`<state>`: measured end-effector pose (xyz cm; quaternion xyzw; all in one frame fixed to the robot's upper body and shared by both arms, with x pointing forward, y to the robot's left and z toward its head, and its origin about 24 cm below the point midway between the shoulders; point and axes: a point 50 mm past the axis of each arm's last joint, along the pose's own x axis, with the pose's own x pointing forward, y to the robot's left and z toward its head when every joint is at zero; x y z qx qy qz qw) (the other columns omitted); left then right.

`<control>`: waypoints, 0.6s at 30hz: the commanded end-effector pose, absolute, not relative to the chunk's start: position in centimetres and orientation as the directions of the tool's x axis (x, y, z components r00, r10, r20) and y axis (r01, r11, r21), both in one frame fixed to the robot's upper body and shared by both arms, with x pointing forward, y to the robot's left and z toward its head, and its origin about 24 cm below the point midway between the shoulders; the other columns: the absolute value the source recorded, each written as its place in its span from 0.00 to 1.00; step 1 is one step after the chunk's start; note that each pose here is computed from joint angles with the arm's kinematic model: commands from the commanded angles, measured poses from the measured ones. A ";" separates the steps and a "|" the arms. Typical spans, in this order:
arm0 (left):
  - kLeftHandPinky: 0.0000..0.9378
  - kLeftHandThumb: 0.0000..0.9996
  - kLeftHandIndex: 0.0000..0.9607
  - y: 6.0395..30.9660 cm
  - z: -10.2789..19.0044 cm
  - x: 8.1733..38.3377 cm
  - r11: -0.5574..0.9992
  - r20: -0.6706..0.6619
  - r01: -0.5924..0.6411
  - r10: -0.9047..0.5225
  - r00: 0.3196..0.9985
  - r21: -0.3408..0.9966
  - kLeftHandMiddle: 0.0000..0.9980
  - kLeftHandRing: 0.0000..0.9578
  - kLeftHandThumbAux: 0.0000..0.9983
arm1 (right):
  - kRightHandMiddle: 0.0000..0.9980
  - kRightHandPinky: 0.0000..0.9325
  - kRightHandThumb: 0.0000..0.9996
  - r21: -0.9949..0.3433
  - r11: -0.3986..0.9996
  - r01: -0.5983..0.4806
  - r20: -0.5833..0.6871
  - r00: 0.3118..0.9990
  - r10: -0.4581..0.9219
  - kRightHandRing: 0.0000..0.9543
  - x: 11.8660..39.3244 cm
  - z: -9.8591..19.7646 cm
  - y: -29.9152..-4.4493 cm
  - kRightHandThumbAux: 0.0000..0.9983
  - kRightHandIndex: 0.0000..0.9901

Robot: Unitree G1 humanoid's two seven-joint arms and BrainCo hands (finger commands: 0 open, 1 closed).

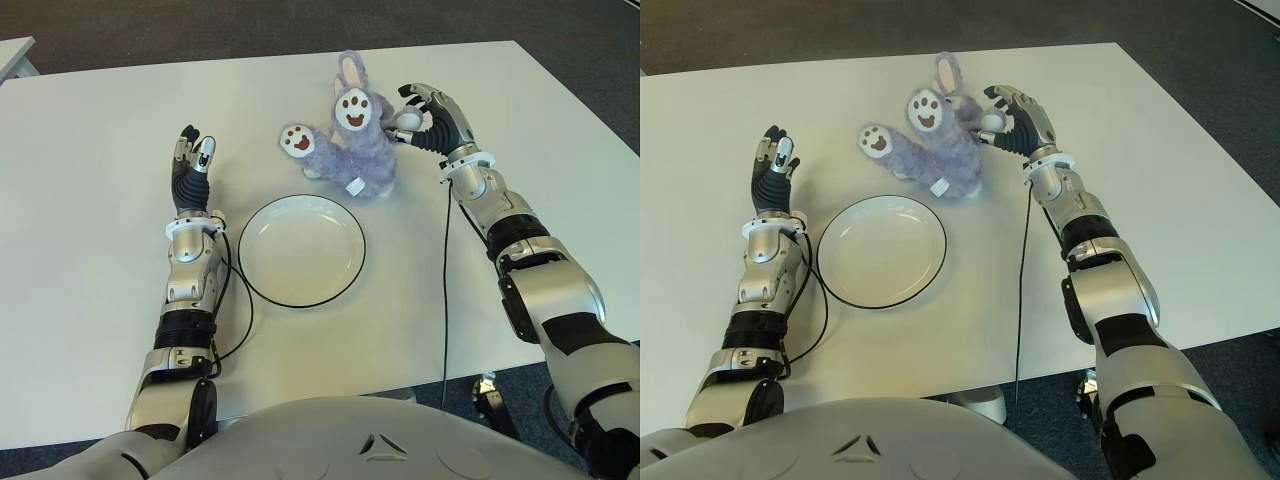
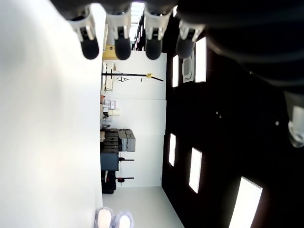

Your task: Put the doll into the plate.

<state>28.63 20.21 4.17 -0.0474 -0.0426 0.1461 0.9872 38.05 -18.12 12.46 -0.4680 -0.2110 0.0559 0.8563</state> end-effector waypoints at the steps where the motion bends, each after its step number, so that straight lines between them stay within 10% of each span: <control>1: 0.00 0.00 0.00 20.1 0.3 26.2 0.944 -0.085 -0.313 0.305 0.948 -0.102 0.02 0.01 0.38 | 0.23 0.29 0.20 -0.827 0.557 0.080 0.286 0.913 0.293 0.27 38.0 11.9 -17.9 0.57 0.17; 18: 0.00 0.00 0.00 20.1 0.3 26.2 0.945 -0.083 -0.312 0.305 0.949 -0.099 0.03 0.01 0.39 | 0.24 0.33 0.20 -0.814 0.579 0.038 0.256 0.919 0.300 0.29 37.7 11.0 -17.5 0.58 0.19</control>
